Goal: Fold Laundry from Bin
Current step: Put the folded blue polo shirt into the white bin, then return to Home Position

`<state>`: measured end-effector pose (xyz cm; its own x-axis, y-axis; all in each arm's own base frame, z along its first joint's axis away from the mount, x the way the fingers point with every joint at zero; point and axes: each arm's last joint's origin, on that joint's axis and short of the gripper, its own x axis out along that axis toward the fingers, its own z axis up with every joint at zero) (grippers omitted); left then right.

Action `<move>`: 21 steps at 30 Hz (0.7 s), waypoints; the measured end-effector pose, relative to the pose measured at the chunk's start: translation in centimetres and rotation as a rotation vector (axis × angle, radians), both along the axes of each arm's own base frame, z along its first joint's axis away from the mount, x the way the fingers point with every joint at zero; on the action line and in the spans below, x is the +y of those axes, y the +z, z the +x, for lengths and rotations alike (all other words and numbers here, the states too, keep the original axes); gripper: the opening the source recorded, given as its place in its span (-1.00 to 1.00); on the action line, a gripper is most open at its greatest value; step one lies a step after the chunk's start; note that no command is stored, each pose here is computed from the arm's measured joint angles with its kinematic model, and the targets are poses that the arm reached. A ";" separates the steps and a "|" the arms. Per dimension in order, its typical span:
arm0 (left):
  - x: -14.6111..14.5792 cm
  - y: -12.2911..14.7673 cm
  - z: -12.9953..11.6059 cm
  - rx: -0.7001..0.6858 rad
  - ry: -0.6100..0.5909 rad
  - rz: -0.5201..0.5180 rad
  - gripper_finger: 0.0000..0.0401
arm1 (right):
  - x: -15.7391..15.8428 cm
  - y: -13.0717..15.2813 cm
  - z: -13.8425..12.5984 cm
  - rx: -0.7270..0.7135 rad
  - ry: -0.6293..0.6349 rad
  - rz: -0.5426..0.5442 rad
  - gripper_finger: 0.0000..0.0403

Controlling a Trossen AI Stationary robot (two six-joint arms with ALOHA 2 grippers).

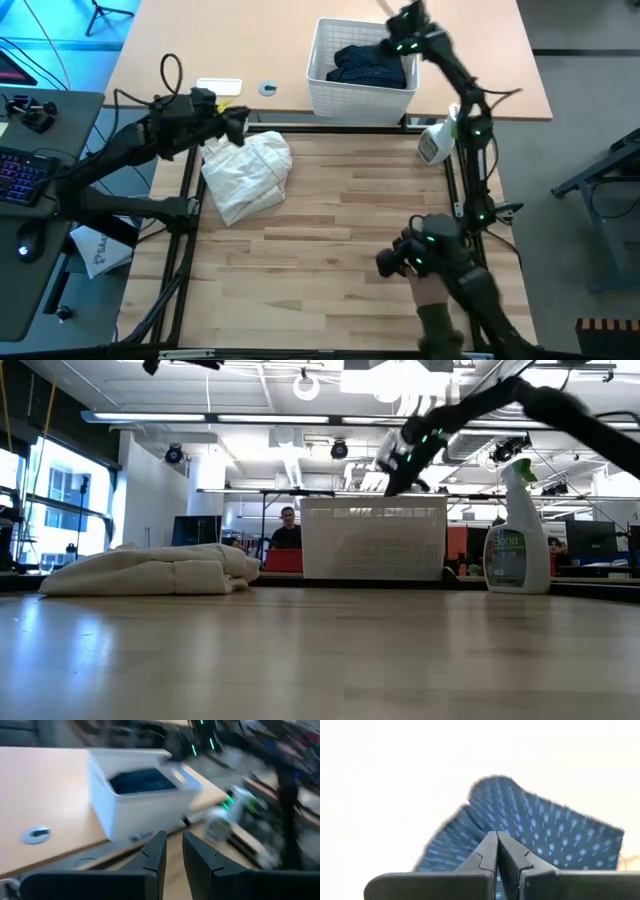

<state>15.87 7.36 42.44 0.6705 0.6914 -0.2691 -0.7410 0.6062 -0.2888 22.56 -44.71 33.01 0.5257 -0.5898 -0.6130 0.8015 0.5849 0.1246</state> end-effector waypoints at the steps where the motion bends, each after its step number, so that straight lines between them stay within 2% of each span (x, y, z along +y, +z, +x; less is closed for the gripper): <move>1: -0.3 0.0 -0.4 0.014 -0.050 0.001 -0.76 | 0.6 1.5 -0.5 -0.048 0.025 -0.009 -0.99; 4: -1.2 0.3 -2.1 0.053 -0.155 0.031 -0.78 | 3.7 5.9 -1.1 -0.167 0.175 -0.015 -1.00; 7: -2.0 0.1 -4.6 0.037 -0.167 0.111 -0.83 | 8.1 9.8 -0.6 -0.216 0.333 -0.026 -1.00; 12: -3.4 -3.1 -8.0 -0.113 -0.162 0.212 -0.96 | 16.6 14.4 0.2 -0.211 0.542 -0.076 -1.00; 14: -3.9 -4.9 -9.0 -0.217 -0.198 0.222 -0.99 | 19.8 15.3 0.5 -0.223 0.608 -0.090 -1.00; 17: -4.7 -7.7 -9.8 -0.370 -0.321 0.197 -0.99 | 24.0 15.3 0.4 -0.247 0.685 -0.082 -1.00; 21: -5.2 -11.2 -10.3 -0.473 -0.410 0.160 -1.00 | 28.9 13.7 -0.2 -0.337 0.686 -0.047 -1.00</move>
<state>5.56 2.12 31.26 0.9097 0.3612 0.2050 -0.2553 0.8756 -0.4100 22.37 -15.82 46.75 0.9378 -0.0850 -0.3366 0.1797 0.9484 0.2611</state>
